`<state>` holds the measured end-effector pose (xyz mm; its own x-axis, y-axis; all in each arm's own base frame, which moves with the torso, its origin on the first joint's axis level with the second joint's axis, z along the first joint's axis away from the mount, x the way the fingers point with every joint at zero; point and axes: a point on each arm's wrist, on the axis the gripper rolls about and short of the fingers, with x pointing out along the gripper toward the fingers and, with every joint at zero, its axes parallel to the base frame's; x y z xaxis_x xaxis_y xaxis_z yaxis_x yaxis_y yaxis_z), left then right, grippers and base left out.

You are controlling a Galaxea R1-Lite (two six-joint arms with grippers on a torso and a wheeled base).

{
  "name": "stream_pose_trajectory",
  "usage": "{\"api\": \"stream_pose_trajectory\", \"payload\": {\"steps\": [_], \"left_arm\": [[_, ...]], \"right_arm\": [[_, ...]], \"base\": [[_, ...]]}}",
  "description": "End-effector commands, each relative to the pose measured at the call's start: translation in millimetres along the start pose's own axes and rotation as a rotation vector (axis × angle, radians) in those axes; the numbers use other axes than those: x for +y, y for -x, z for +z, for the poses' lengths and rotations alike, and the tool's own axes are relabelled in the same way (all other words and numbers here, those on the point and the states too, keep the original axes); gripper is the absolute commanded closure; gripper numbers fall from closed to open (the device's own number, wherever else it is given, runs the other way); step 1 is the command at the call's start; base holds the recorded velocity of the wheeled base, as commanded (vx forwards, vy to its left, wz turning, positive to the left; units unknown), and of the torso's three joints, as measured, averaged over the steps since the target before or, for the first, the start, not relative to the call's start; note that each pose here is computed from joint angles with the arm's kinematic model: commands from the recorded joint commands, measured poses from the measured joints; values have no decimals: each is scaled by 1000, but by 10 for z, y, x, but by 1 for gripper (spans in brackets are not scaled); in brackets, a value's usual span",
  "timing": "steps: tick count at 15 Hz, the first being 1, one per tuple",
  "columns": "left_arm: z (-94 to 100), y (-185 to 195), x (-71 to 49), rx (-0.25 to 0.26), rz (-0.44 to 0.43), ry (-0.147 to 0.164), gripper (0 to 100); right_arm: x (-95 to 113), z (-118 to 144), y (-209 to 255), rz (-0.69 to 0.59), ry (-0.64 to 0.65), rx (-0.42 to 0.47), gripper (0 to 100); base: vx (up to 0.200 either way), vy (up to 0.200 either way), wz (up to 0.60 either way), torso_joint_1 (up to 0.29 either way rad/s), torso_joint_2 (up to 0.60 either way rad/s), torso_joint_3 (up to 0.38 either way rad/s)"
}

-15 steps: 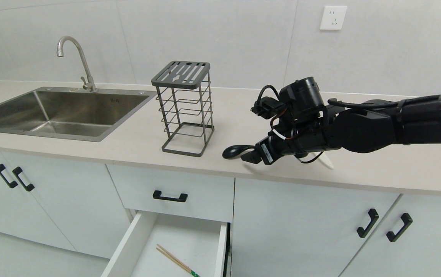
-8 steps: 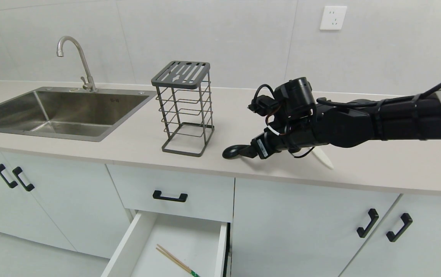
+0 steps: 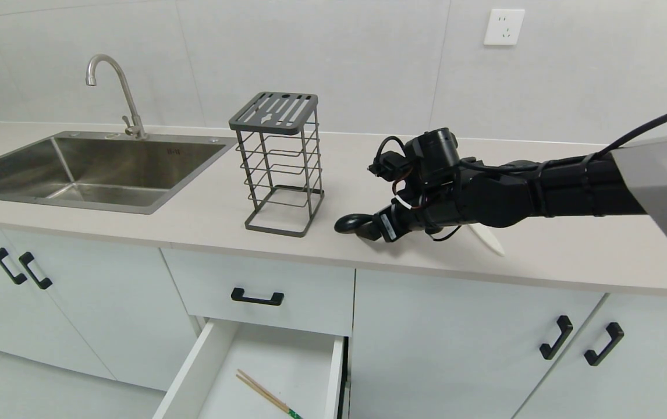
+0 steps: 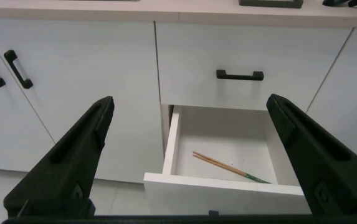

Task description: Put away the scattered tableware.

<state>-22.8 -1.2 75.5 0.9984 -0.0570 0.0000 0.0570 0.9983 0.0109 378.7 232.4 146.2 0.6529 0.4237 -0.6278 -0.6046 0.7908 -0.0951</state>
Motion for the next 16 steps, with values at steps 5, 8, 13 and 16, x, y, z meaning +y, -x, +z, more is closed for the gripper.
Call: {"api": "stream_pose_trajectory", "payload": {"steps": [5,8,13,16], "left_arm": [[0,-1,0,2,0,0,0],[0,-1,0,2,0,0,0],[0,-1,0,2,0,0,0],[0,-1,0,2,0,0,0]], "right_arm": [[6,-27,-98,22,-1,7,100],[13,-22,-13,20,-2,6,100],[26,-3,139,18,2,-3,100],[75,50,425,24,10,-32,100]], "base": [[0,0,0,0,0,0],[0,0,0,0,0,0],[0,0,0,0,0,0],[0,0,0,0,0,0]]}}
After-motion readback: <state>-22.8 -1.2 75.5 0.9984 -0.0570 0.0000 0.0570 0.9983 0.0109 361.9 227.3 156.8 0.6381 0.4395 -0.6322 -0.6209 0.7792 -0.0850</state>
